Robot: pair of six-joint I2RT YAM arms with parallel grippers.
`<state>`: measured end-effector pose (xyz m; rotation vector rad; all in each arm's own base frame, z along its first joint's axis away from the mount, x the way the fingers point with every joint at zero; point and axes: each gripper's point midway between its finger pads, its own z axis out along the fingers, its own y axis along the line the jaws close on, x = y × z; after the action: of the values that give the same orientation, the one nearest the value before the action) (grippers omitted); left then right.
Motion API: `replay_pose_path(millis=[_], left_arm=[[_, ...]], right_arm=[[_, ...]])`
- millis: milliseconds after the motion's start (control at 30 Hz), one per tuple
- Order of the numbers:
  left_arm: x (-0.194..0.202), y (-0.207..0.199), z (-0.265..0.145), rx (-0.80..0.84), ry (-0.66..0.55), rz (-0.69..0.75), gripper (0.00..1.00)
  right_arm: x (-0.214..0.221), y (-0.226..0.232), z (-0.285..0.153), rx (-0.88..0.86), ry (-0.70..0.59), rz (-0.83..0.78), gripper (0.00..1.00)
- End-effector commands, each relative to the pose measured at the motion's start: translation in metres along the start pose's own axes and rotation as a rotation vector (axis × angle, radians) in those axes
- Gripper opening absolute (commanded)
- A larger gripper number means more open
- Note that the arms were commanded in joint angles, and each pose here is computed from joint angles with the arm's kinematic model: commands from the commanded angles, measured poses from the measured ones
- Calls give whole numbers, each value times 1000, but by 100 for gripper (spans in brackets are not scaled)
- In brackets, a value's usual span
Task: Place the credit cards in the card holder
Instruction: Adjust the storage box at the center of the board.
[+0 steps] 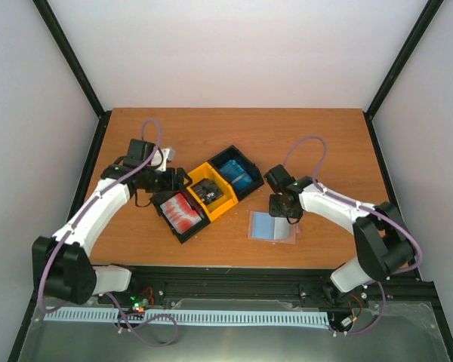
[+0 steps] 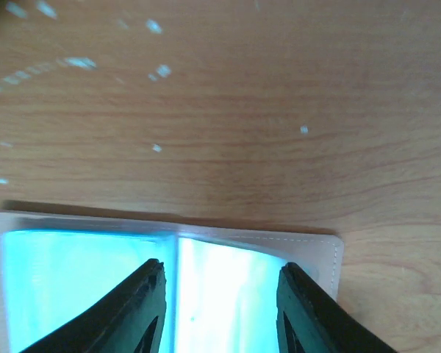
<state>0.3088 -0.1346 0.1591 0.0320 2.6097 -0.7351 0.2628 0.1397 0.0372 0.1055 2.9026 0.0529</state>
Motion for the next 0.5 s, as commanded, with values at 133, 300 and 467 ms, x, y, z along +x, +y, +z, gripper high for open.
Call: replay_pose_path(millis=[133, 300, 467], left_arm=[[59, 5, 17, -33, 124, -44, 68], [81, 23, 30, -108, 225, -135, 57], [83, 22, 37, -83, 243, -100, 50]], right_arm=[[-32, 64, -49, -212, -196, -82, 44], [-8, 134, -42, -400, -126, -244, 44], [10, 186, -37, -589, -25, -333, 43]])
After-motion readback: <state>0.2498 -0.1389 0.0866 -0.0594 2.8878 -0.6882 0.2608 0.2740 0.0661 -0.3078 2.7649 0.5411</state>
